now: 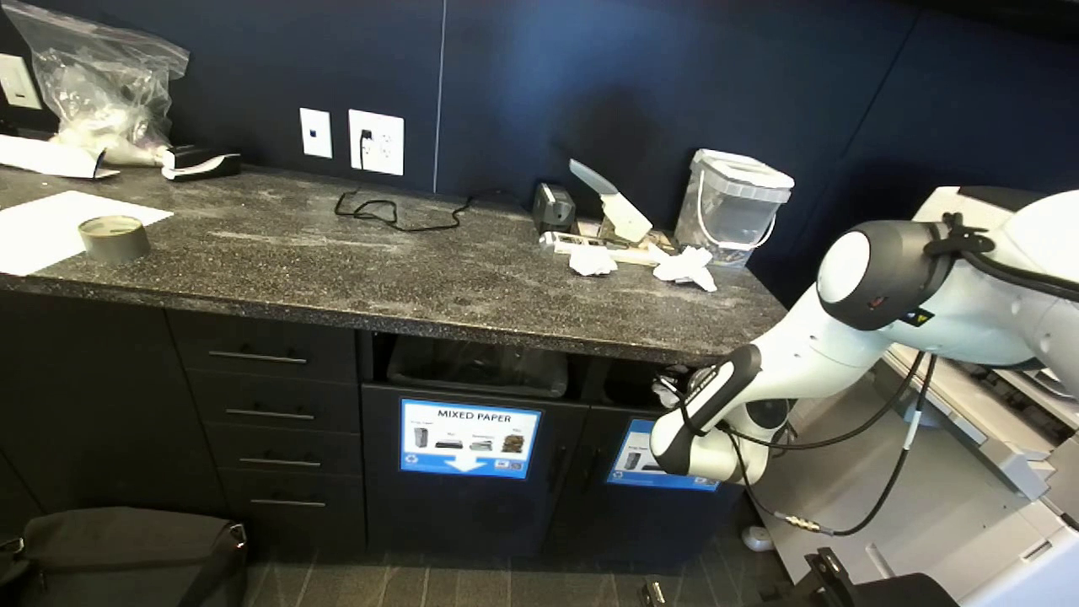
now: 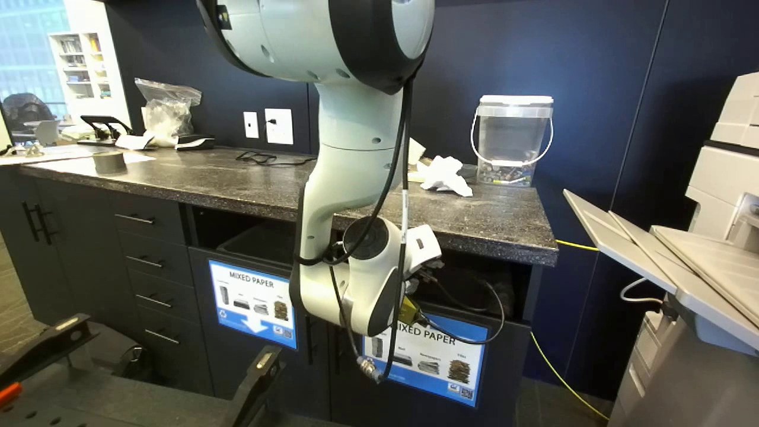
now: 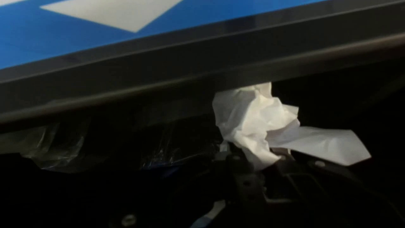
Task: Place the papers on the countertop inside the bin on the right
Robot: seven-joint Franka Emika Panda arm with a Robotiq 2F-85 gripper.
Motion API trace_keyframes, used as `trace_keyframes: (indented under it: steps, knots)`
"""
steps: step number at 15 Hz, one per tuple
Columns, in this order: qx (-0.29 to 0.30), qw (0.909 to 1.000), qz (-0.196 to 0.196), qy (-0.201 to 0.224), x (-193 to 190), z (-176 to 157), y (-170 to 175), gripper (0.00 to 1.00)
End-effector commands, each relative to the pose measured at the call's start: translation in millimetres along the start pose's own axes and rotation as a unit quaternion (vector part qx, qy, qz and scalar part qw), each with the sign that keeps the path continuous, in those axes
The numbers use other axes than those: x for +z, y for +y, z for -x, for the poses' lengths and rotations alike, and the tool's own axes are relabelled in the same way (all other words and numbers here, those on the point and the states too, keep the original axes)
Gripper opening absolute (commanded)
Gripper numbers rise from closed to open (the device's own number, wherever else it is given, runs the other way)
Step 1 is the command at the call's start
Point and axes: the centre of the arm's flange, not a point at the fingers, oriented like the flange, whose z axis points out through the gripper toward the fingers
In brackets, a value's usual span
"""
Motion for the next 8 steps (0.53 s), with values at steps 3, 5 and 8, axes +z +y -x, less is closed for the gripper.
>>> trace_keyframes:
  steps: [3,5,8]
  knots:
    - [0.006,0.9997,0.003,0.023,28.0,11.2,3.3,0.13]
    - [0.005,0.9997,0.004,0.023,29.4,13.0,4.3,0.12]
    - [0.004,0.9998,0.003,0.020,29.4,11.2,4.1,0.39]
